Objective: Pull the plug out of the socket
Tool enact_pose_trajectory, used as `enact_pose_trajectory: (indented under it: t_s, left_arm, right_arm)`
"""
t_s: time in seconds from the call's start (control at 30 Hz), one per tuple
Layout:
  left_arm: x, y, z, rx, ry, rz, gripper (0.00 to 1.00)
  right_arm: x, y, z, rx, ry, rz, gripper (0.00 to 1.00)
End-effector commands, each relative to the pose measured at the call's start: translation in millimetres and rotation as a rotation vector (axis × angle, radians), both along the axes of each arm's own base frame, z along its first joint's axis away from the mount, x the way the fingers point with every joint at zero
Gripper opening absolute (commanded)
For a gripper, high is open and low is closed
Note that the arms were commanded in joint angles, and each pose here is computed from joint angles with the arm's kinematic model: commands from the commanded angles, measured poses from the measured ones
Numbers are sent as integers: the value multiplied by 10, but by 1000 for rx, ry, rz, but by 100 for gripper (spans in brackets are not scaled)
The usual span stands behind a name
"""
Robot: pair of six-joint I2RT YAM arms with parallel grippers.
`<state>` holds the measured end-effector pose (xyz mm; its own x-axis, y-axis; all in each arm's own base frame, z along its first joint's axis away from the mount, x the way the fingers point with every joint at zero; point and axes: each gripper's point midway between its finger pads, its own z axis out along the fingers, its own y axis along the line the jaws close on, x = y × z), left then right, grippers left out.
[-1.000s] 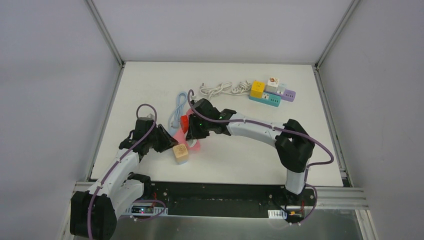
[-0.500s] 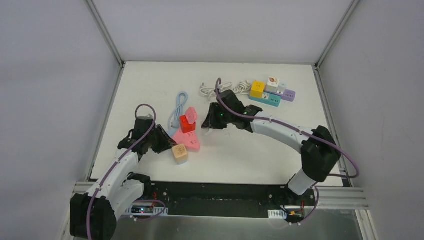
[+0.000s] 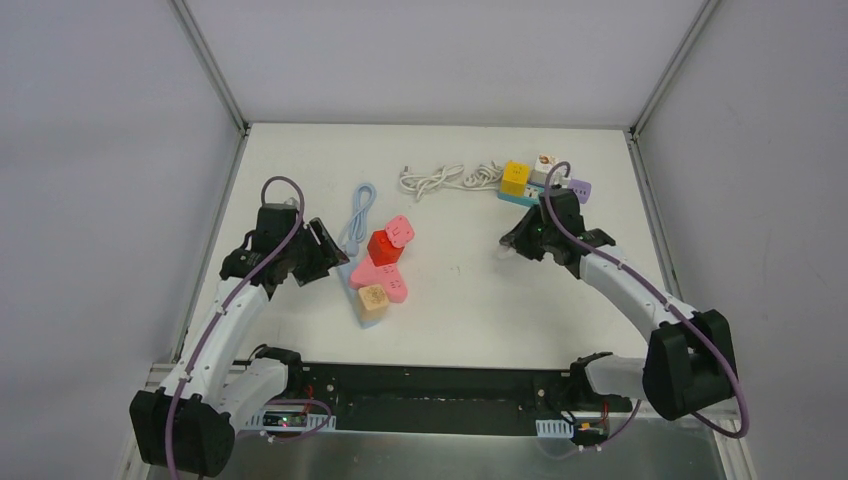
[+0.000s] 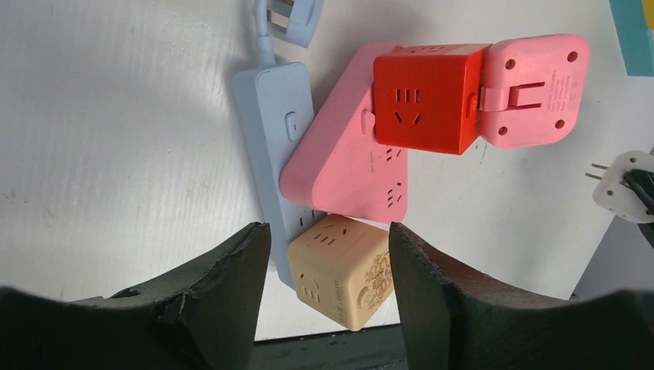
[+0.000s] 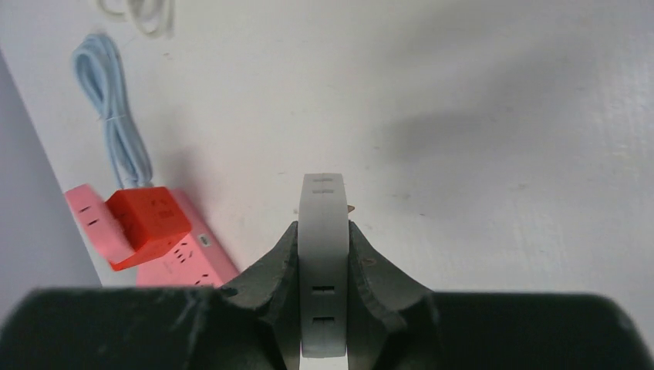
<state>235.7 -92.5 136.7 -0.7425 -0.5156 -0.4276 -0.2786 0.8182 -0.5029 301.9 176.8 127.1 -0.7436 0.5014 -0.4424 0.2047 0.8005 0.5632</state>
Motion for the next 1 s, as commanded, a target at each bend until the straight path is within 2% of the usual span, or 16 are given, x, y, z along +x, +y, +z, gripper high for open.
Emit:
enact_pose_trajectory:
  t_s: [0.0, 0.3, 0.5, 0.57, 0.7, 0.77, 0.83, 0.97]
  left_arm:
    - [-79, 71, 42, 53, 13, -20, 60]
    - [-227, 107, -134, 61, 52, -11, 64]
    - [-273, 35, -266, 17, 59, -22, 64]
    - [-293, 54, -299, 28, 71, -21, 65]
    - [-317, 81, -349, 46, 97, -20, 65]
    - [-312, 73, -359, 44, 106, -21, 66]
    - [-303, 57, -362, 38, 114, -26, 66]
    - [-256, 17, -360, 19, 115, -28, 66]
  right_arm:
    - [-56, -239, -156, 71, 70, -31, 6]
    - [-46, -173, -445, 216, 163, 99, 24]
    - [-50, -340, -822, 137, 234, 33, 26]
    - [-66, -406, -891, 110, 242, 5, 34]
    - [-79, -519, -904, 57, 242, -40, 62]
    - [-69, -584, -863, 26, 231, -64, 71]
    - [-57, -666, -808, -16, 219, -90, 77]
    - [-31, -803, -613, -79, 172, -140, 80]
